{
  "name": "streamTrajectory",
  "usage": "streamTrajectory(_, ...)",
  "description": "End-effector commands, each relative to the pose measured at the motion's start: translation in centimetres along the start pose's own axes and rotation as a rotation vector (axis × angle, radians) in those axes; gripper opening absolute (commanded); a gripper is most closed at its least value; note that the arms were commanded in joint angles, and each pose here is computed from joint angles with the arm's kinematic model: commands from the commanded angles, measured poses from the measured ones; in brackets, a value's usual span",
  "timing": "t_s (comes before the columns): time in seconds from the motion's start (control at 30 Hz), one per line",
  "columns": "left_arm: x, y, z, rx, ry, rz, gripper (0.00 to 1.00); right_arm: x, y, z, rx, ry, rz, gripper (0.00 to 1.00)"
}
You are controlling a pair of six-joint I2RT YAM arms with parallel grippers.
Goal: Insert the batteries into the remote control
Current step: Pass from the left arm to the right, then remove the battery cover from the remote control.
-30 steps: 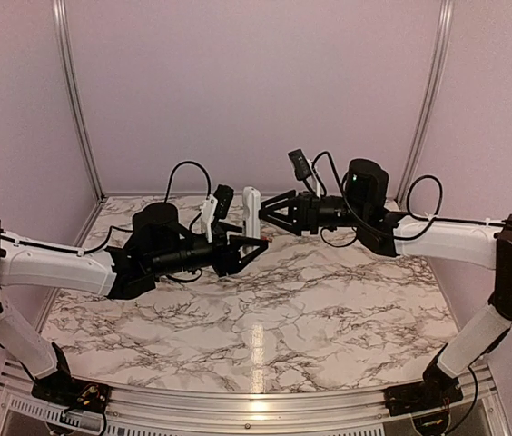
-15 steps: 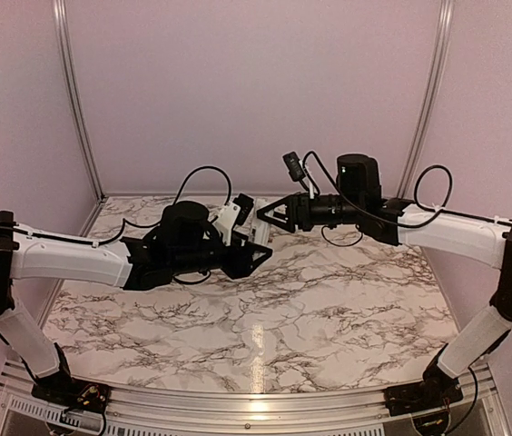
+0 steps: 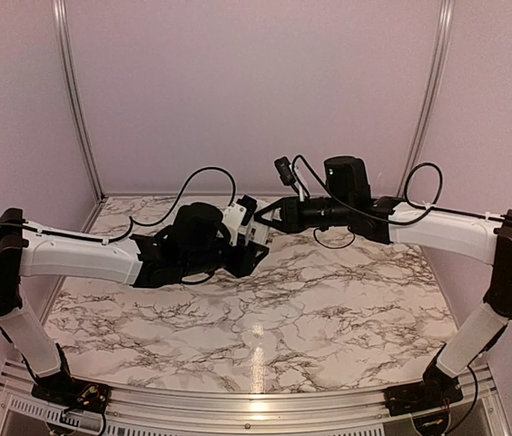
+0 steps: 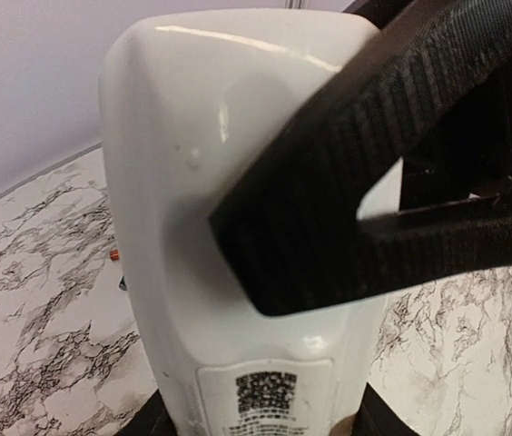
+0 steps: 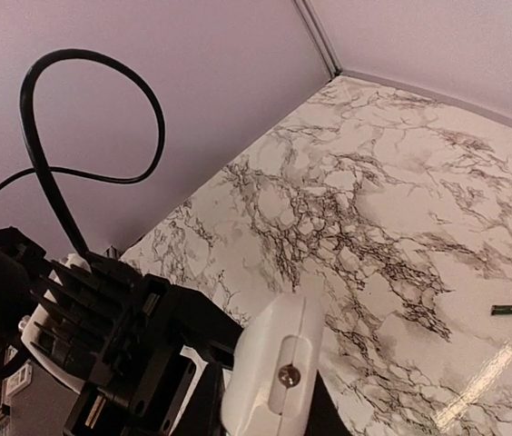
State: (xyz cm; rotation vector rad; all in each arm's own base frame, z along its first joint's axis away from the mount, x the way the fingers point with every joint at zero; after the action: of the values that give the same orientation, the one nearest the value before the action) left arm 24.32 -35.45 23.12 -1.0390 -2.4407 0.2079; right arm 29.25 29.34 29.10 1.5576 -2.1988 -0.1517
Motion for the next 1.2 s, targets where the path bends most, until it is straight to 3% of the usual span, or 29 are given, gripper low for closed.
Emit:
streamTrajectory(0.0,0.1,-0.7,-1.3,-0.001,-0.031,0.012,0.23,-0.1,-0.4,-0.6,0.002,-0.001,0.01,0.08)
streamTrajectory(0.07,0.6,-0.8,-1.4,-0.011,-0.028,0.034,0.52,0.3,-0.5,-0.7,-0.007,-0.015,-0.015,0.04)
streamTrajectory(0.13,1.4,-0.9,-1.5,-0.027,-0.028,0.065,0.72,1.0,-0.8,-0.8,-0.02,-0.032,-0.039,0.02)
streamTrajectory(0.23,3.0,-0.9,-1.9,-0.054,-0.045,0.095,0.88,1.8,-0.9,-0.7,-0.029,-0.045,-0.057,0.01)
streamTrajectory(0.33,4.7,-0.4,-2.3,-0.068,-0.073,0.093,0.96,2.2,-0.9,-0.5,-0.038,-0.037,-0.085,0.0)
streamTrajectory(0.53,6.4,1.1,-2.1,-0.121,-0.087,0.037,0.96,2.8,-1.4,0.4,-0.089,-0.034,-0.135,0.0)
streamTrajectory(0.83,8.3,0.4,1.3,-0.532,-0.055,0.088,0.78,2.6,-1.3,1.8,-0.22,0.001,-0.242,0.0)
streamTrajectory(1.17,9.3,-1.0,3.5,-0.715,-0.113,0.15,0.67,2.0,-1.2,4.8,-0.344,0.085,-0.257,0.0)
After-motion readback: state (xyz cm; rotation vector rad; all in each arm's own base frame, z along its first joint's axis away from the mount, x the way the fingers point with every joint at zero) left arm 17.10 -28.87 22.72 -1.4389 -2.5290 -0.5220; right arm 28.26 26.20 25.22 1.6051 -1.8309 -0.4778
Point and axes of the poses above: each gripper's point midway between its finger pads, its own x axis back along the fingers, its own y axis along the line the jaws close on, z = x × y, the point moved 9 cm from there along x, back along the fingers, and after that the axes turned 10 degrees about x, right-handed, at the moved point
